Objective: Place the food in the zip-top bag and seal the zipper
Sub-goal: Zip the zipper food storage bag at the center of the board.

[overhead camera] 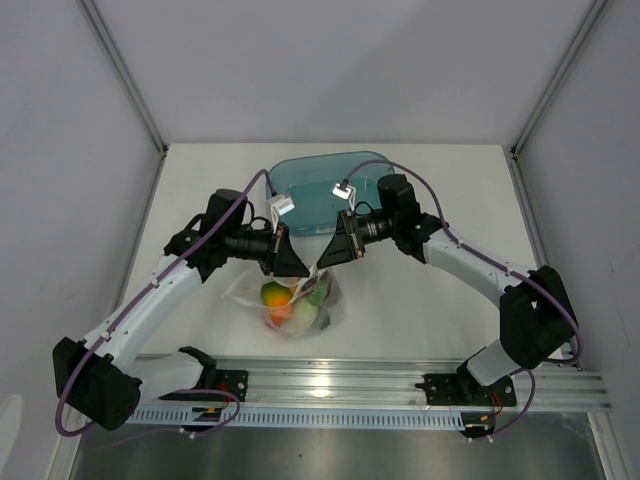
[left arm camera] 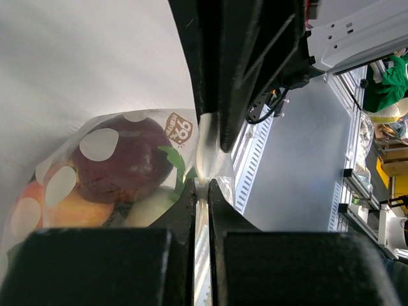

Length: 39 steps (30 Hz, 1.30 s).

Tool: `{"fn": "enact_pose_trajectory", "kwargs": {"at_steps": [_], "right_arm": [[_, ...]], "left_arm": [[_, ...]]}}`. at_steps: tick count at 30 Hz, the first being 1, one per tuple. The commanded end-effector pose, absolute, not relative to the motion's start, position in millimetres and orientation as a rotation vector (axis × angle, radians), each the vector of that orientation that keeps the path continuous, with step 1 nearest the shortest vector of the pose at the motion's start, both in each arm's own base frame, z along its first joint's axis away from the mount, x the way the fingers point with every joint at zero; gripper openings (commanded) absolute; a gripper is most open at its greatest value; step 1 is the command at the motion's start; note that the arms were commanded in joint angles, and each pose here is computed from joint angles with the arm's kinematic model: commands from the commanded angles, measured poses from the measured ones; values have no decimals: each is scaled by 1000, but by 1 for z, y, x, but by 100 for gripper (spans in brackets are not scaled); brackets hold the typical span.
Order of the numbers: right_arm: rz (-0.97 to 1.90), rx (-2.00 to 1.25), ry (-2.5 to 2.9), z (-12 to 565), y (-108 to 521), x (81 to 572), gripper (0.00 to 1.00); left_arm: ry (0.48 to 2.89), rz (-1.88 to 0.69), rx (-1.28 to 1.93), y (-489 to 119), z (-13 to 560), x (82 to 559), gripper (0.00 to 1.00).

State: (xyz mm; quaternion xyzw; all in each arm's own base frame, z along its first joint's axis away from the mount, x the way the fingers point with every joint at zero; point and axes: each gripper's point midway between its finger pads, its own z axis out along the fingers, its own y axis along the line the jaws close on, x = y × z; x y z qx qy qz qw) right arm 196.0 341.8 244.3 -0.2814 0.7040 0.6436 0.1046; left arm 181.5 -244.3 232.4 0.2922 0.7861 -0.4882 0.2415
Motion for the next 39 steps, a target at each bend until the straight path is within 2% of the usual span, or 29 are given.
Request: {"fn": "enact_pose_trajectory", "kwargs": {"at_steps": [1,4,26,29,32,34,35,39], "right_arm": [[1828,-983,1998,259,345,195,17],[1823,-986,1986,260,346,197,30],[1855,-1020,2044,243,345,189,31],[1857,-1015,2032,246,347,191,28],[1865,-1012,2028,247,349,191,21],[1862,-1010,2025,248,349,191,12],[1859,-1007,2026,250,349,191,2],[1821,-973,2050,246,346,195,0]], "left_arm": [[2139,-1379,822,-243,237,169,1],[2130,-1391,824,-244,239,168,1],[2112,-1399,794,-246,244,171,1],[2107,-1404,792,-246,246,171,1],[2109,-1399,785,-246,246,171,1],[2111,-1398,779,-246,247,171,1],[2107,-1396,779,-246,248,172,1],[2119,-1363,752,-244,248,174,0]]}}
